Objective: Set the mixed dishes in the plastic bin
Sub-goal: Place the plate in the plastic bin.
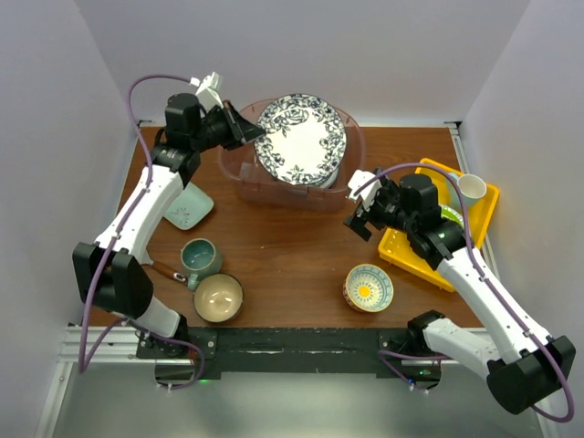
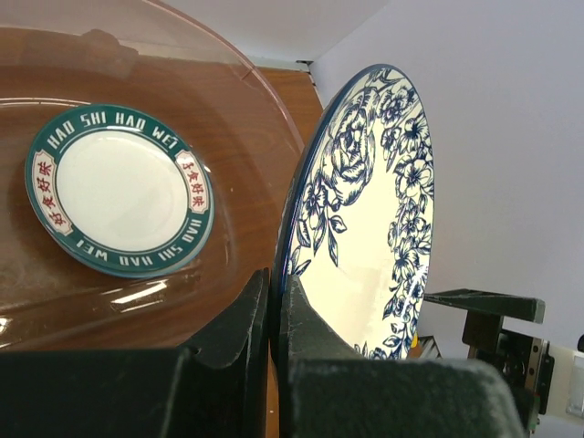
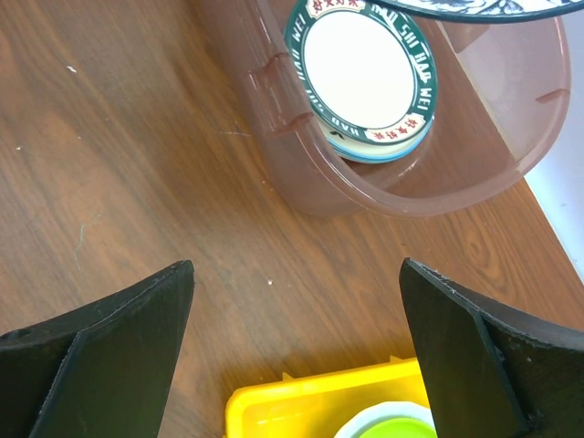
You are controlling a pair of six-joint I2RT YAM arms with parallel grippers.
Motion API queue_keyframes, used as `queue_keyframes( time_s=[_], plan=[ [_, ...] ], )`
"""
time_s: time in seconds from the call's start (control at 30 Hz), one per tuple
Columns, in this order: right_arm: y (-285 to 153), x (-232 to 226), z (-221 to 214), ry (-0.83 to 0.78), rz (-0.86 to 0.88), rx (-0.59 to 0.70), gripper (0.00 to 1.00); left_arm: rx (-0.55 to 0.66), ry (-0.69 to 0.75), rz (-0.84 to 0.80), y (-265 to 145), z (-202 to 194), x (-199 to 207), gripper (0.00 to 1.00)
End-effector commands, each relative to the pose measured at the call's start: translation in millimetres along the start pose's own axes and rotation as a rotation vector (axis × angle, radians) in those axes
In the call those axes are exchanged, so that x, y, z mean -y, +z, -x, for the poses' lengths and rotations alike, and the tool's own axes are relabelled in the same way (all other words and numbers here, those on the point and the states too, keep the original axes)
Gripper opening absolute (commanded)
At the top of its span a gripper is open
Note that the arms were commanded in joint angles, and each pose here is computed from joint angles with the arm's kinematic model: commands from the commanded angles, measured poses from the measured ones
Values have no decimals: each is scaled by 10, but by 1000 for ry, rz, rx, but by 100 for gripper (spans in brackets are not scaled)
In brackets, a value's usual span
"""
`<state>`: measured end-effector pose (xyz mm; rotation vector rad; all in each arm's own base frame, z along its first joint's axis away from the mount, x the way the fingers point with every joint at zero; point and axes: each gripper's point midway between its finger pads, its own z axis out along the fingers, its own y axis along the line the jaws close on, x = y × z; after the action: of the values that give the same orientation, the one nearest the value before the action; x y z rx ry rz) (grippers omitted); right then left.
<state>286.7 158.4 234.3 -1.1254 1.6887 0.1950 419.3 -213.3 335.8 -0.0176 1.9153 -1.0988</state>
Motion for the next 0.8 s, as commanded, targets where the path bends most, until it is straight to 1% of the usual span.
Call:
queue_keyframes(
  time_s=[0.0,0.27,0.4,0.77],
  plan=[
    [-17,63,52,-21,-40,23,98,175,81,-150,-79,656,549,0],
    [-1,58,25,-27,-42,14,98,162,74,-126,146,685,380,0],
    [12,59,13,-27,-41,11,98,126,52,-98,262,621,235,0],
    [32,51,-17,-28,-38,2,98,97,41,-73,430,563,40,0]
  ],
)
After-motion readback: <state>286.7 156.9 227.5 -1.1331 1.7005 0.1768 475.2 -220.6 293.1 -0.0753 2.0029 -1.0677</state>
